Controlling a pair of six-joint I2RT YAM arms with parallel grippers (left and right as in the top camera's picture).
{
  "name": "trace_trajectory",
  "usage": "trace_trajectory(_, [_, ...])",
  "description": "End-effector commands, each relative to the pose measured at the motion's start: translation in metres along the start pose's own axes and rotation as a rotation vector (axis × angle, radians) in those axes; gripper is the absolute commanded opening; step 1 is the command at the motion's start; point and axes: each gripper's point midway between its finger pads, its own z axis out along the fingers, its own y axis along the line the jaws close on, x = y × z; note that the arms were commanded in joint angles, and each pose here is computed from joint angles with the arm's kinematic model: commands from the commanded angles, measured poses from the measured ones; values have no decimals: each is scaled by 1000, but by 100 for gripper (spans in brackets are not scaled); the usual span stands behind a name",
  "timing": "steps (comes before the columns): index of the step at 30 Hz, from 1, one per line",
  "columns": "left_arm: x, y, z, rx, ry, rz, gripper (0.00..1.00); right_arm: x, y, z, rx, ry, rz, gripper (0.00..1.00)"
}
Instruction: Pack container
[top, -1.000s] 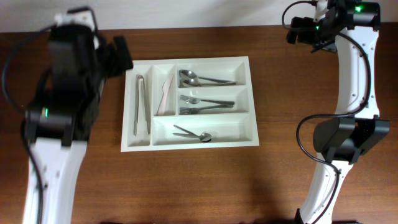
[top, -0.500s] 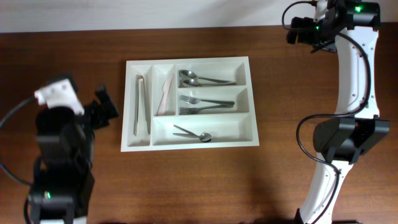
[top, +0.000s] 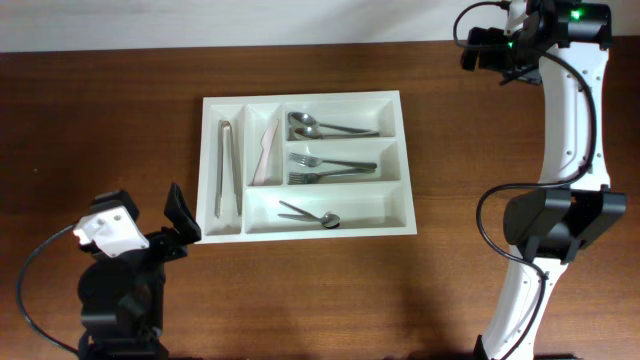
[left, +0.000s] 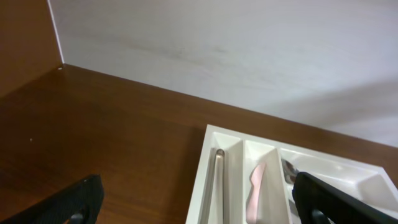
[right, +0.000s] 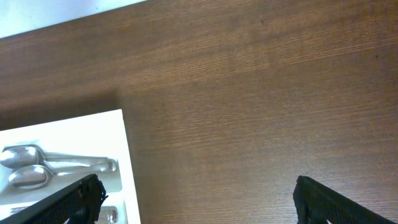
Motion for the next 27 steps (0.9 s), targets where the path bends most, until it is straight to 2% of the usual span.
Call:
trace_trajectory(1, [14,-3,-4,53,3,54,99,1,-2,3,7,6,7,99])
trace_trajectory(8, [51,5,-9,65,-23,49,99,1,-2,3,7,6,7,99])
trace_trajectory(14, [67,8,-9,78,-81,43,99,1,-2,3,7,6,7,99])
trace_trajectory(27, [111,13,-3,93,-48,72,99,1,-2,3,7,6,7,99])
